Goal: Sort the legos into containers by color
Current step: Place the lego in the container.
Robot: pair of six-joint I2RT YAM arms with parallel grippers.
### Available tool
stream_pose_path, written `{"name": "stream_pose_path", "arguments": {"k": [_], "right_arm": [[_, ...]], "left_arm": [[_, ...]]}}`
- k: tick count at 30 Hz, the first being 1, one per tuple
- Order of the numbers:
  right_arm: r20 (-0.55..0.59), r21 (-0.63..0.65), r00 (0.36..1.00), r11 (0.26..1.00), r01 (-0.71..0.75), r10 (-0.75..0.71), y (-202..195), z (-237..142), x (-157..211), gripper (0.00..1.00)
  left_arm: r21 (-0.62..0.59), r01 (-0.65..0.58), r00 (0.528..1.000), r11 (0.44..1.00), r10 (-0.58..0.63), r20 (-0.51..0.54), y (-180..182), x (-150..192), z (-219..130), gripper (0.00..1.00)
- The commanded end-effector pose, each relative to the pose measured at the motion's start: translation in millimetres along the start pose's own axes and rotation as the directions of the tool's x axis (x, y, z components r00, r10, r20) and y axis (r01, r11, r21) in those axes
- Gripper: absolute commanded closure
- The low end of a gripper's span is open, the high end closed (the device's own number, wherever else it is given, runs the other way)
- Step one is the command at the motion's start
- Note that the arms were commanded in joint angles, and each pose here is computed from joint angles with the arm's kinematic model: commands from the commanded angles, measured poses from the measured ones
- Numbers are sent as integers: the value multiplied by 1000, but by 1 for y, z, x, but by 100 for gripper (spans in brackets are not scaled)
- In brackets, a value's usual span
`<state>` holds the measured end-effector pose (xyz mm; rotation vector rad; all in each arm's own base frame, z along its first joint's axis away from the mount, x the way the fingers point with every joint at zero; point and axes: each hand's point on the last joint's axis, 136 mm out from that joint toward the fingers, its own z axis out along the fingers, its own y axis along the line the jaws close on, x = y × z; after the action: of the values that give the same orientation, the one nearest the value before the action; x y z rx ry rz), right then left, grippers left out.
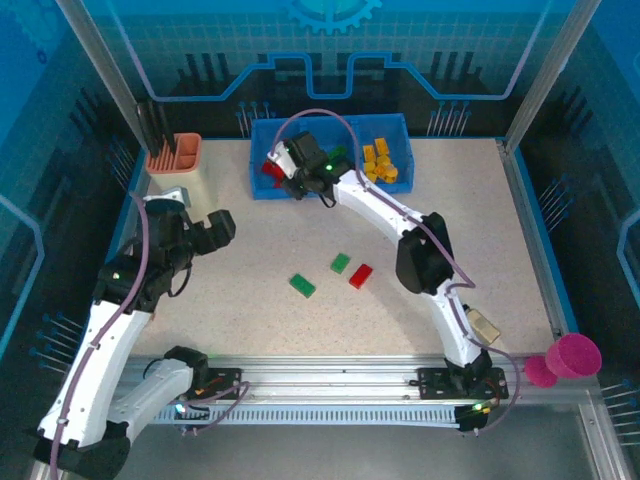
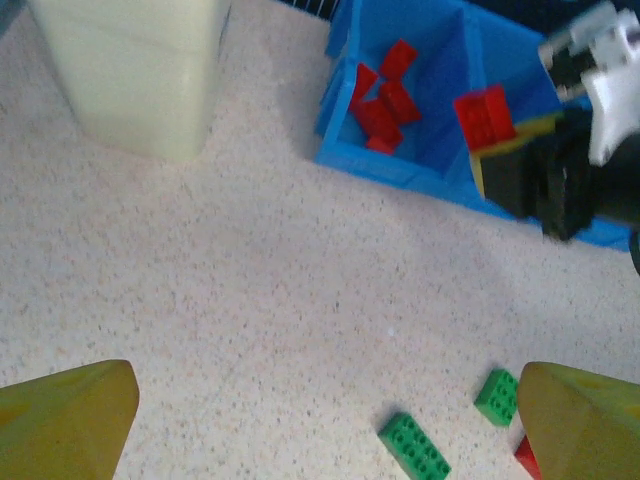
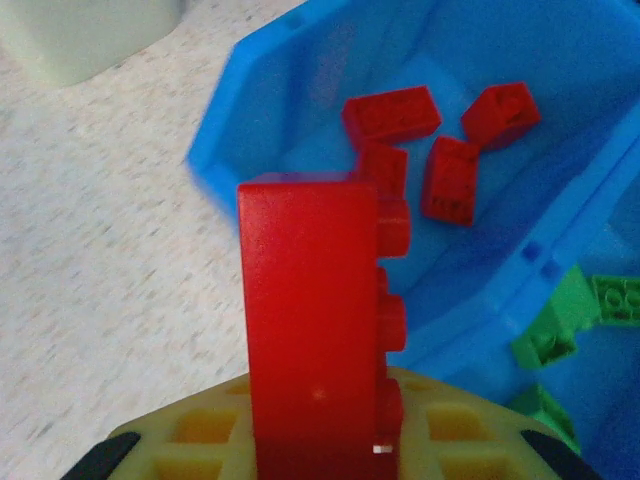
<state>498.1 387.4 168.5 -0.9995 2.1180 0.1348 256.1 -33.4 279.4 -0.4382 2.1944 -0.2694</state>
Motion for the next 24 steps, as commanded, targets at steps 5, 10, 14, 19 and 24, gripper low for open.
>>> {"name": "stream_pose_path", "arguments": {"k": [5,10,14,19,24], "right_arm": [[162,15,987,1000,-25,22,-33,40,-33,74],[218,50,976,999,-6,-5,-39,70,-41,72],[238,73,971,997,7,-24,-43,85,-39,67],[215,77,974,996,53,-69,-39,98,-27,62],[218,84,972,994,72,-88,-37,89,-33,55]], "left_arm": [[8,76,987,997,-74,-142,7,44,16,1],[5,95,984,995,-93,-151,11,56,31,1],[-7,83,981,997,-83,-175,12,60,39,1],[-1,82,980,997,-81,-183,9,60,44,1],[-8,95,975,995,-94,-199,8,62,47,1]]}}
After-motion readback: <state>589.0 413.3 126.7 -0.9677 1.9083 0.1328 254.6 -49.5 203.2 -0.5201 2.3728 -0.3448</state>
